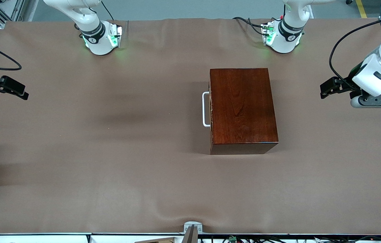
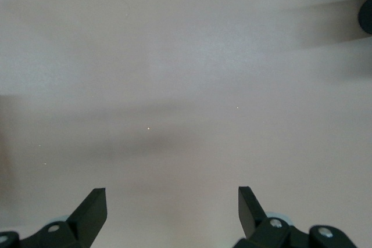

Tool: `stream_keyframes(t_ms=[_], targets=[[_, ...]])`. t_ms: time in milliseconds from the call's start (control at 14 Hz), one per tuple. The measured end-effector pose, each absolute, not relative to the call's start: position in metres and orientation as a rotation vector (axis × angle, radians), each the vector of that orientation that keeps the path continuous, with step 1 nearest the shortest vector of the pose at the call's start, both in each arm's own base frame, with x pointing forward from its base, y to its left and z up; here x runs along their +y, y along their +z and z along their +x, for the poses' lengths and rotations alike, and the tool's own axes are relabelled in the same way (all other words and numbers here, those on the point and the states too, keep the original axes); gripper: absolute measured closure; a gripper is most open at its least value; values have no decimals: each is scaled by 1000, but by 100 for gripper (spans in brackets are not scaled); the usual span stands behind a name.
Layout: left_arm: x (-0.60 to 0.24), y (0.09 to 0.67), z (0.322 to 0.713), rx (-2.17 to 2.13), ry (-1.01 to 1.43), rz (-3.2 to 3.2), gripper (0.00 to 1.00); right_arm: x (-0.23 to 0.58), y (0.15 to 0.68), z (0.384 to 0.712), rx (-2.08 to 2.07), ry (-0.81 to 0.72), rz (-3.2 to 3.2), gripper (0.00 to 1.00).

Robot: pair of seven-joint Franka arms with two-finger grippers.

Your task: Open drawer, take yellow block, close drawer

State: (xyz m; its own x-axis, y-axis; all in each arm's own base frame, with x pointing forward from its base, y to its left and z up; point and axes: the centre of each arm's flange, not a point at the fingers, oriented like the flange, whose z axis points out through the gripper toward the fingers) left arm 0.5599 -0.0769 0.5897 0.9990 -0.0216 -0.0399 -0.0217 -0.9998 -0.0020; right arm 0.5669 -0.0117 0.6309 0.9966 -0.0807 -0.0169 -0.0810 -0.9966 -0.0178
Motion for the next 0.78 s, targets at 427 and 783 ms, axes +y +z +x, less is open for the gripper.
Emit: stream_keyframes(t_ms=[427, 783], targets=[[-82, 592, 573, 43, 43, -3148, 0, -12, 631, 567, 127, 23, -3120, 0], [-86, 588, 585, 5, 42, -3155, 0, -12, 631, 567, 127, 22, -3120, 0]])
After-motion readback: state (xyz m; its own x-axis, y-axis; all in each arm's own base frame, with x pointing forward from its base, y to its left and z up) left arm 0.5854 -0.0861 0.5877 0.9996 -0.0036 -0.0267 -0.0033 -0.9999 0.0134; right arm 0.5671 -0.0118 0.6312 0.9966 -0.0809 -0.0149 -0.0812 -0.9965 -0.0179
